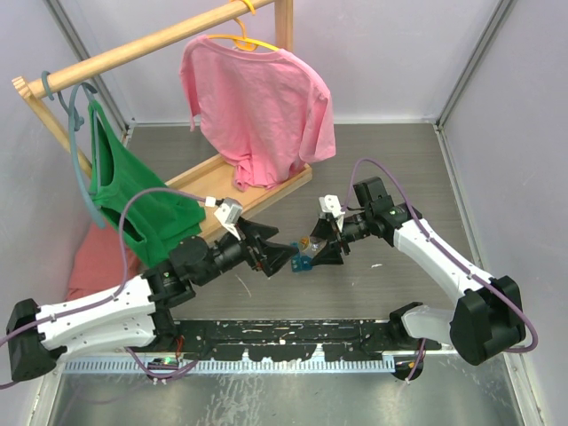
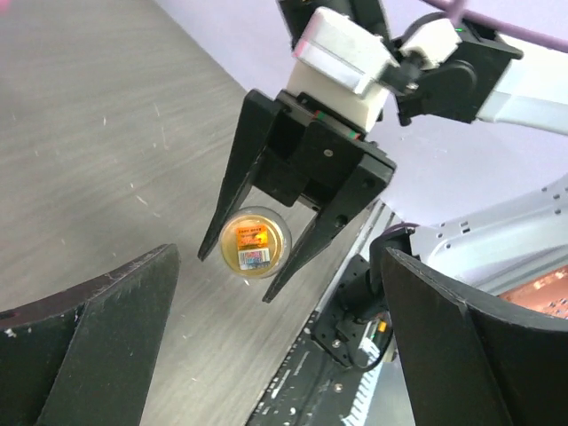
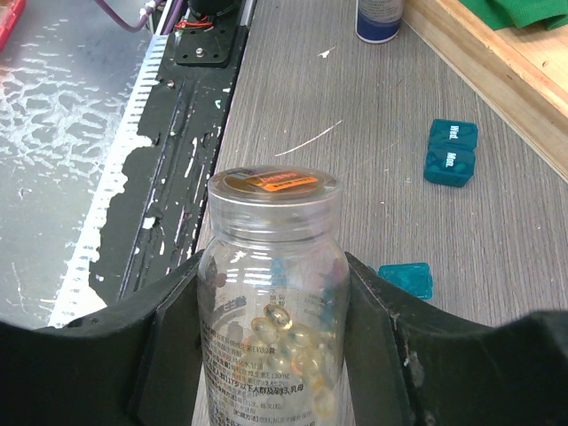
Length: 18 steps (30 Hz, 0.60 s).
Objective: Sort the pills into containers
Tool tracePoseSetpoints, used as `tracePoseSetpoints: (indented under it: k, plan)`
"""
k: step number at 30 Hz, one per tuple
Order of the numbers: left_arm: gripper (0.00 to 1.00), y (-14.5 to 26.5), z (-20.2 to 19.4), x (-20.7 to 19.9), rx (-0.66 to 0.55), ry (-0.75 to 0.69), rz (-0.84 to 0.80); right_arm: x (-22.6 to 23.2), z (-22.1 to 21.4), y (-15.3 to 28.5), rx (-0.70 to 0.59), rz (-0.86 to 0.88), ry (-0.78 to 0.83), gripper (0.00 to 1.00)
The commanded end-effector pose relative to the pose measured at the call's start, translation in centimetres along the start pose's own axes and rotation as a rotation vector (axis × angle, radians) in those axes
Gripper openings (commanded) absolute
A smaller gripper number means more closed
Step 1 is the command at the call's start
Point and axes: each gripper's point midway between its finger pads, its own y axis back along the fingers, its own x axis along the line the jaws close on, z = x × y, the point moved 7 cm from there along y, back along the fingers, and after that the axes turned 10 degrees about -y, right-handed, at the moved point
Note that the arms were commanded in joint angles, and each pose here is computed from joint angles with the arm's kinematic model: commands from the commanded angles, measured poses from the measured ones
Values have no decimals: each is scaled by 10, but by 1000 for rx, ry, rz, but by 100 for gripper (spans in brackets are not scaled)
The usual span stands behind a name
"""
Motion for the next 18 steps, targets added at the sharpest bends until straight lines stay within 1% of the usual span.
tracePoseSetpoints:
  k: [1, 2, 3, 5, 8, 10, 12, 15, 18]
  plan:
    - [99, -16, 14, -5, -80, 224, 48, -1, 16, 3, -26, -1, 44, 1]
    - [100, -21, 12, -5, -53, 231, 78, -1, 16, 3, -26, -2, 43, 1]
    - [98, -25, 10, -4, -24, 231, 119, 0, 17, 3, -27, -1, 46, 1]
    - [94, -34, 3, 0, 41, 215, 229, -1, 17, 3, -26, -4, 46, 1]
    - [82, -43, -5, 3, 126, 200, 314, 0, 17, 3, -27, -3, 47, 1]
    - [79, -49, -10, 3, 157, 200, 324, 0, 17, 4, -27, -3, 47, 1]
    - [75, -54, -12, 1, 167, 207, 316, 0, 17, 3, -27, -2, 46, 1]
    - [71, -58, -14, -2, 183, 210, 307, 0, 17, 3, -28, -2, 47, 1]
    - [70, -61, -15, -4, 195, 214, 308, 0, 17, 3, -28, -2, 47, 1]
